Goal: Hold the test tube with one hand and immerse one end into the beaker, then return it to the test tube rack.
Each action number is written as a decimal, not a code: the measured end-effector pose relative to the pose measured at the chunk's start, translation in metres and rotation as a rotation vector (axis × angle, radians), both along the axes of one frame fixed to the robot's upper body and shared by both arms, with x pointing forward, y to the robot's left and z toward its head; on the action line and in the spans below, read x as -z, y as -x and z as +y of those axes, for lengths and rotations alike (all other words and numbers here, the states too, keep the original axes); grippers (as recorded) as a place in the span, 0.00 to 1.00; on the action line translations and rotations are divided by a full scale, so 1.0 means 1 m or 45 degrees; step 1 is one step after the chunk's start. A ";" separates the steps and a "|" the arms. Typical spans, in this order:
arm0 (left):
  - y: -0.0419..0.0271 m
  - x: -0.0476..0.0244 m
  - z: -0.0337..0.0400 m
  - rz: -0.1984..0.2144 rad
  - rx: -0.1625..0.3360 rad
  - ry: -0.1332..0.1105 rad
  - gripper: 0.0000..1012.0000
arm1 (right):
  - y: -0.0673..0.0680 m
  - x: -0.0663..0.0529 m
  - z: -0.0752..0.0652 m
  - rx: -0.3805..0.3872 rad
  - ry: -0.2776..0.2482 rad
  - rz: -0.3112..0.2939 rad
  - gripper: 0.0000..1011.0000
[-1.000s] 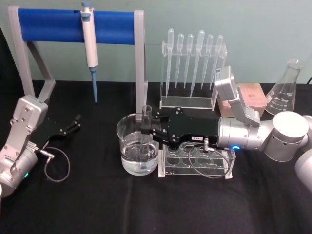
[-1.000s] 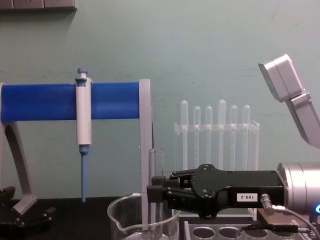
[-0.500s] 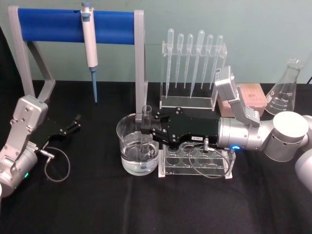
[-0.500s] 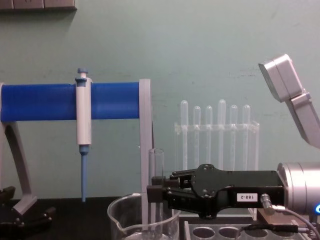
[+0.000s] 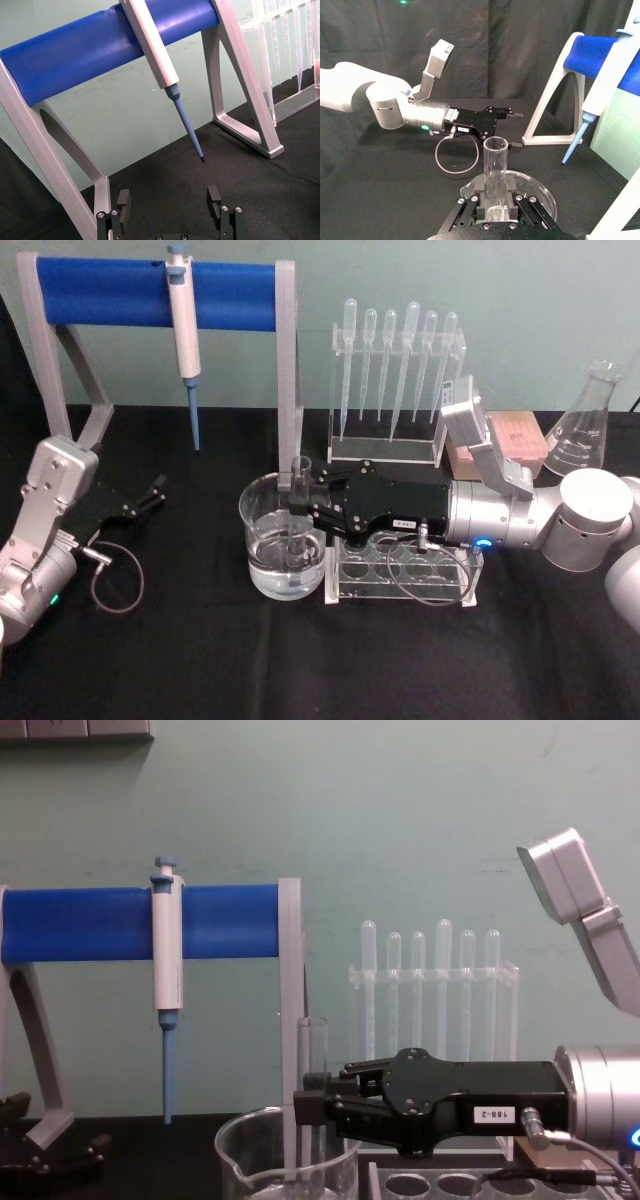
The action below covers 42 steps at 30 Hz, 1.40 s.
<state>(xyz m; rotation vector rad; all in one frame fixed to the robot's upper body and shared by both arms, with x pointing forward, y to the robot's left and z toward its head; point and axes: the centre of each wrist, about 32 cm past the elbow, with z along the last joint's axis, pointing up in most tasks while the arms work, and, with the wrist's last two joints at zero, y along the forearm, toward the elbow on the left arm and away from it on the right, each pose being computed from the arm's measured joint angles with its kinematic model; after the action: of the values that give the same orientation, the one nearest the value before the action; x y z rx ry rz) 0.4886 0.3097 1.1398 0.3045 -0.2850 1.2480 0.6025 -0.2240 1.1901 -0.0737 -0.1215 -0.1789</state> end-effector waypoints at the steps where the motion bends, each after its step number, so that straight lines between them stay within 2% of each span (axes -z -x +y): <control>1: 0.0000 0.0000 0.0000 0.000 0.000 0.000 0.99 | 0.000 0.000 0.000 0.000 0.000 0.000 0.24; 42: 0.0000 0.0000 0.0000 0.000 0.000 0.000 0.99 | 0.000 0.000 0.000 0.000 0.000 0.000 0.24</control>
<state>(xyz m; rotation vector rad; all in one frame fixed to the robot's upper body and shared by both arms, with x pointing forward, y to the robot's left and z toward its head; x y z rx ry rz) 0.4886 0.3097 1.1397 0.3045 -0.2850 1.2479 0.6025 -0.2240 1.1900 -0.0737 -0.1215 -0.1789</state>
